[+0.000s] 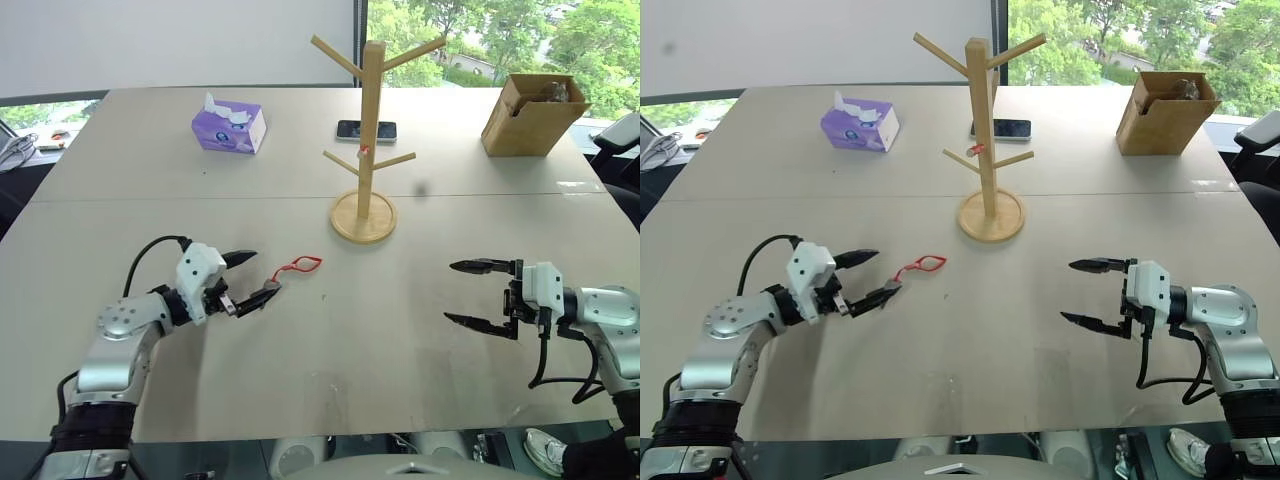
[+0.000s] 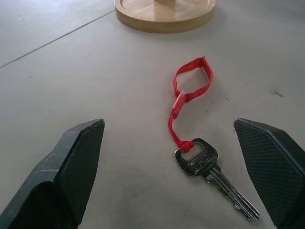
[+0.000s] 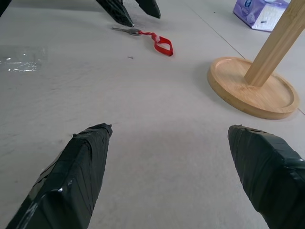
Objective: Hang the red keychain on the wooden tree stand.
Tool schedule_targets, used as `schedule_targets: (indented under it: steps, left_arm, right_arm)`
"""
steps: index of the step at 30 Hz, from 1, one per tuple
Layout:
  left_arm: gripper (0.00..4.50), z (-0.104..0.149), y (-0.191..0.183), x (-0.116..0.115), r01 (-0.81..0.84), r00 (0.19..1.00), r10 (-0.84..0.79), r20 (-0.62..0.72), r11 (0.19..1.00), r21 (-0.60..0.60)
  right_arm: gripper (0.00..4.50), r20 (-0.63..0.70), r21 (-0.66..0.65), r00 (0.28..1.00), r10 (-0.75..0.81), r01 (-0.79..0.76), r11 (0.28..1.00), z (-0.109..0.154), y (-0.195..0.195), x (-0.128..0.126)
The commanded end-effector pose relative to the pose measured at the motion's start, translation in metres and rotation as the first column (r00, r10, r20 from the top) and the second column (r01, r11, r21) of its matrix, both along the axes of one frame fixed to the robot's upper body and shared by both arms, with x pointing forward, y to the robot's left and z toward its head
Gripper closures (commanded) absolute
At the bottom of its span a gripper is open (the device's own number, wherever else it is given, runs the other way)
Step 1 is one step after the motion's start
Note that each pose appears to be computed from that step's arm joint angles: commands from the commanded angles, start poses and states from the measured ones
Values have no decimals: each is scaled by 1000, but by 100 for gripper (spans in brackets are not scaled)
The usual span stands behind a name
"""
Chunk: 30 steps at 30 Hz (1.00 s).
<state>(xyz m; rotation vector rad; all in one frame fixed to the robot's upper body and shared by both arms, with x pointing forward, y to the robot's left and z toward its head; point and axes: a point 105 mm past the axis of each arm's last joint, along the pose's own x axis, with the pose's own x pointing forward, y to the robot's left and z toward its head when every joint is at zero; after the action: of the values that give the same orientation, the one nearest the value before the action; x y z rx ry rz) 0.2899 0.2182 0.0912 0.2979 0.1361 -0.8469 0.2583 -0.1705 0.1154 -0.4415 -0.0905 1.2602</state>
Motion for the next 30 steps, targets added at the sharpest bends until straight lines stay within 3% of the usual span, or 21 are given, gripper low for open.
schedule_targets:
  steps: [1,21,25,30]
  left_arm:
    - [0,0,-10,4,31,999,-32,30,999,10]
    - [0,-13,-22,25,29,999,-29,34,1000,-8]
    - [132,-13,-22,24,31,999,-31,25,999,-26]
    - [381,-12,-21,24,32,999,-31,29,999,-21]
  right_arm:
    - [30,47,19,999,-10,9,1000,9,2,2]
    - [30,63,33,997,-53,51,998,13,2,4]
    - [24,64,34,996,-56,54,998,14,1,5]
    - [24,65,35,996,-57,55,998,15,2,4]
